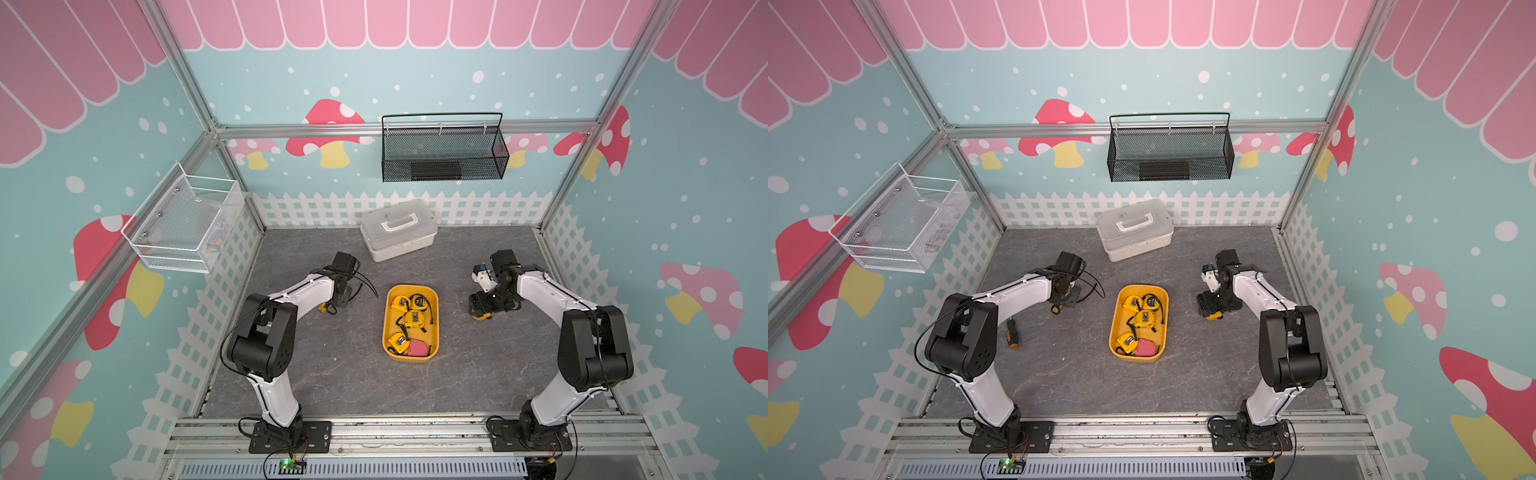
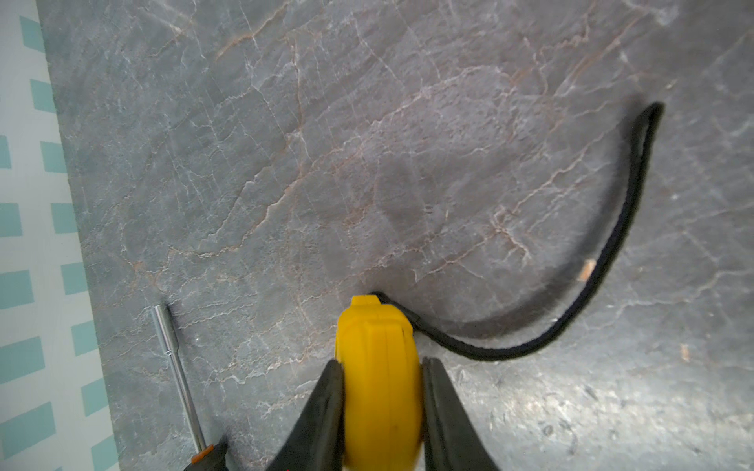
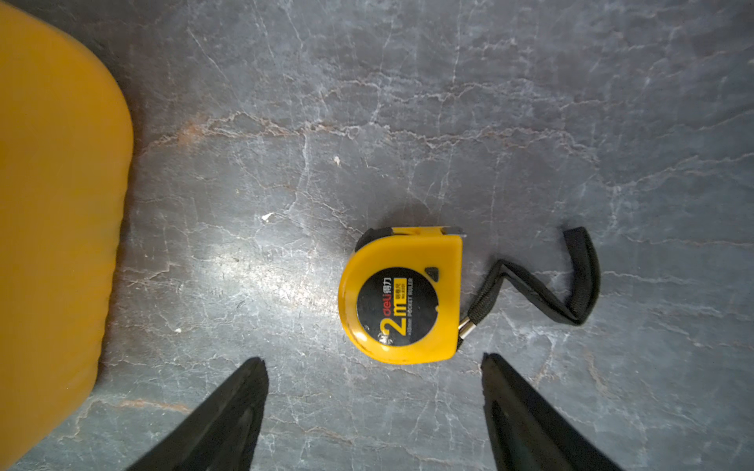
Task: Take the tape measure out of the storage box
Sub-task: Place the tape measure at the center of the board.
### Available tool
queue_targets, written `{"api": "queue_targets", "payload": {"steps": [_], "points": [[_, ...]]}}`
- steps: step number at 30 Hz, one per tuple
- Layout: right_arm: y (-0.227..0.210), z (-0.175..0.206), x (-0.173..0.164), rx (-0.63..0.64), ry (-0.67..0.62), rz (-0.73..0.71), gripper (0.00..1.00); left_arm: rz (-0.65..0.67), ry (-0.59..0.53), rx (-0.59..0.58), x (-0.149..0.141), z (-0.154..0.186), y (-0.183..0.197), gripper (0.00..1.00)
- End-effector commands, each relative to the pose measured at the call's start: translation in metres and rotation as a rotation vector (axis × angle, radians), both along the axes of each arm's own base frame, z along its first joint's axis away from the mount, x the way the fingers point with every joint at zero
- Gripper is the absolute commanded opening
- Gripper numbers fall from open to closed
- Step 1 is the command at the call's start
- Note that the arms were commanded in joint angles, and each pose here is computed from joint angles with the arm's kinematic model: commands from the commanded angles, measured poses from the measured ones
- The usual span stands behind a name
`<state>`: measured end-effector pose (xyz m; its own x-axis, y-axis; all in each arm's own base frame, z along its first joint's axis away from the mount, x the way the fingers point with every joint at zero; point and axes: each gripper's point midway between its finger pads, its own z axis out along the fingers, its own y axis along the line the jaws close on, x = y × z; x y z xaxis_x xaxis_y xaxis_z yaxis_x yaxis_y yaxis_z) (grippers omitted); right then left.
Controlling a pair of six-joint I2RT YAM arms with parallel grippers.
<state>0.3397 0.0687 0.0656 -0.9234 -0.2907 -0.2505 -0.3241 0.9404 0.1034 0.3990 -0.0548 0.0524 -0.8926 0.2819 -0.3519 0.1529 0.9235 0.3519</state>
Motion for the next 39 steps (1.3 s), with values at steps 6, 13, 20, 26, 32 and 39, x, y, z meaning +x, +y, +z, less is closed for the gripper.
{"api": "queue_targets", "payload": {"steps": [6,13,20,26,32,39], "points": [[-0.002,-0.009,-0.006,-0.005,0.028,0.010,0.83,-0.014,0.078,-0.034,-0.013,-0.026,-0.013,0.42],[-0.002,-0.008,-0.006,-0.003,0.027,0.008,0.83,-0.014,0.078,-0.037,-0.013,-0.026,-0.013,0.49],[0.000,-0.007,-0.005,0.001,0.025,0.012,0.83,-0.030,0.081,-0.072,-0.017,-0.024,-0.020,0.60],[0.003,0.002,-0.003,0.019,0.014,0.013,0.83,-0.031,0.037,-0.110,-0.016,-0.005,-0.024,0.63],[0.012,0.015,0.000,0.037,-0.013,0.027,0.84,-0.034,-0.043,-0.148,-0.013,0.026,-0.028,0.66],[0.050,0.036,0.000,0.021,-0.056,0.138,0.86,-0.026,-0.097,-0.211,-0.017,0.050,-0.035,0.67]]}}
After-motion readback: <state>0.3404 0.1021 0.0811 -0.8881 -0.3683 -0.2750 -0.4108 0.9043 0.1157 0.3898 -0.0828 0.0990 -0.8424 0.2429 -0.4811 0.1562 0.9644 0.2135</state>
